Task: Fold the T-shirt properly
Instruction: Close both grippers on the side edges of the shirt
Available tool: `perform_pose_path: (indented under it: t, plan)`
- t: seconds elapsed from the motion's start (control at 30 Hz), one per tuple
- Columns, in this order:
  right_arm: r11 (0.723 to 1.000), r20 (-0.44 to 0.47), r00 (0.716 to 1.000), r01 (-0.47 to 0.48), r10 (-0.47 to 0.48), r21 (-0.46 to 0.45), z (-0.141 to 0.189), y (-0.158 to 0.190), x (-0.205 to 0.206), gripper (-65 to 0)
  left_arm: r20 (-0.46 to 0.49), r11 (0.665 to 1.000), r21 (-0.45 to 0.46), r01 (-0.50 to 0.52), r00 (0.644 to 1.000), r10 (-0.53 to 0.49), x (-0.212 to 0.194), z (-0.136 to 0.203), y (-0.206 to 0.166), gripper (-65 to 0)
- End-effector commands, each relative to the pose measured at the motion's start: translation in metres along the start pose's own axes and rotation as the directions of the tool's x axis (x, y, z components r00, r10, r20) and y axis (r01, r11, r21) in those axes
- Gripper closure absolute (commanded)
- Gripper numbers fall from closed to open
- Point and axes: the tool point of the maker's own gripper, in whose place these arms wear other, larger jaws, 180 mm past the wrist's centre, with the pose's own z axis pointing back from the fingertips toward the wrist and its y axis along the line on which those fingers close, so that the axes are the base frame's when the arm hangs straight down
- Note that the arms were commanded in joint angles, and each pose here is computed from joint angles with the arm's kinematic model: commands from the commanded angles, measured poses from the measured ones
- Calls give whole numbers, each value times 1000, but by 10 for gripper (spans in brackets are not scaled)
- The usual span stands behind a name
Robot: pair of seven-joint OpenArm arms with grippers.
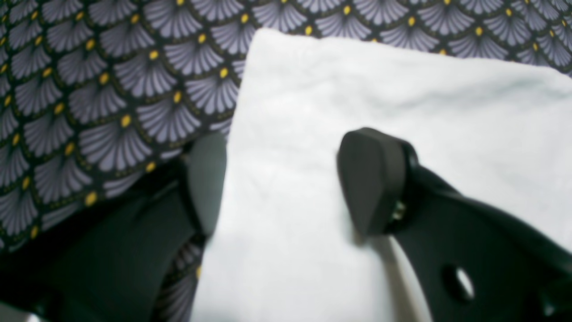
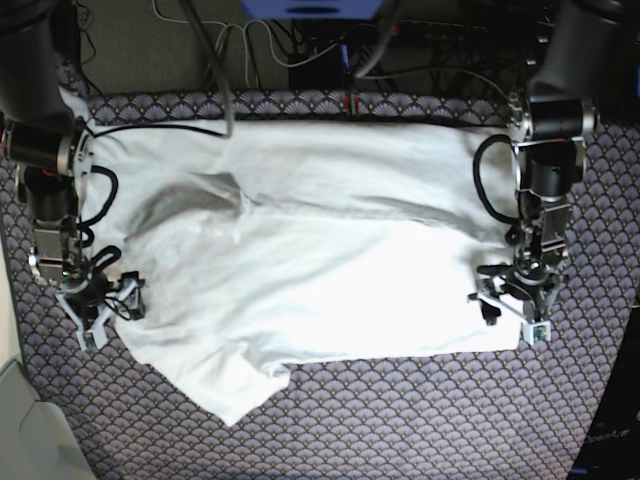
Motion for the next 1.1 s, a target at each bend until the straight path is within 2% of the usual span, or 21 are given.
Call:
perform_pose_path:
  t: [0.0,0.27,0.43,0.53,0.63,0.73,0.8,0.83,0.93,1.07]
  plan:
    - [1000,38,999,-14,14,-4,1,-4,18,-444,-3,1000,12,-1,1000,1,8,-1,5,-422]
    - [999,51,998,-27,26,17,-2,13,15,-437,-1,1000,12,-1,1000,1,9,-1,5,-422]
    - [999,53,998,-27,26,17,-2,12,16,-323,-7,1000,9,-1,1000,1,7,-2,3,-421]
    - [999,52,998,-30,29,18,-2,13,16,-235,-68,1000,17,-11,998,12,-18,-2,5,-412]
    - [999,48,998,-33,32,19,-3,13,15,-140,-97,1000,21,-19,995,21,-29,-2,6,-301]
    - [999,42,999,-32,32,18,-2,12,13,-44,-97,1000,21,-19,995,21,-29,-2,6,-127]
    - [999,37,999,-33,32,16,-2,11,12,-19,-98,1000,21,-19,995,21,-29,-2,6,-22]
    - [999,38,999,-34,33,15,-2,11,12,-23,-98,1000,21,-19,995,21,-29,-2,6,0]
    - [999,46,998,-32,31,14,-1,10,14,-23,-91,1000,20,-20,996,22,-24,-3,5,-18]
    - [999,56,998,-33,32,10,-1,9,19,-23,-83,999,22,-25,996,27,-20,-3,7,-4]
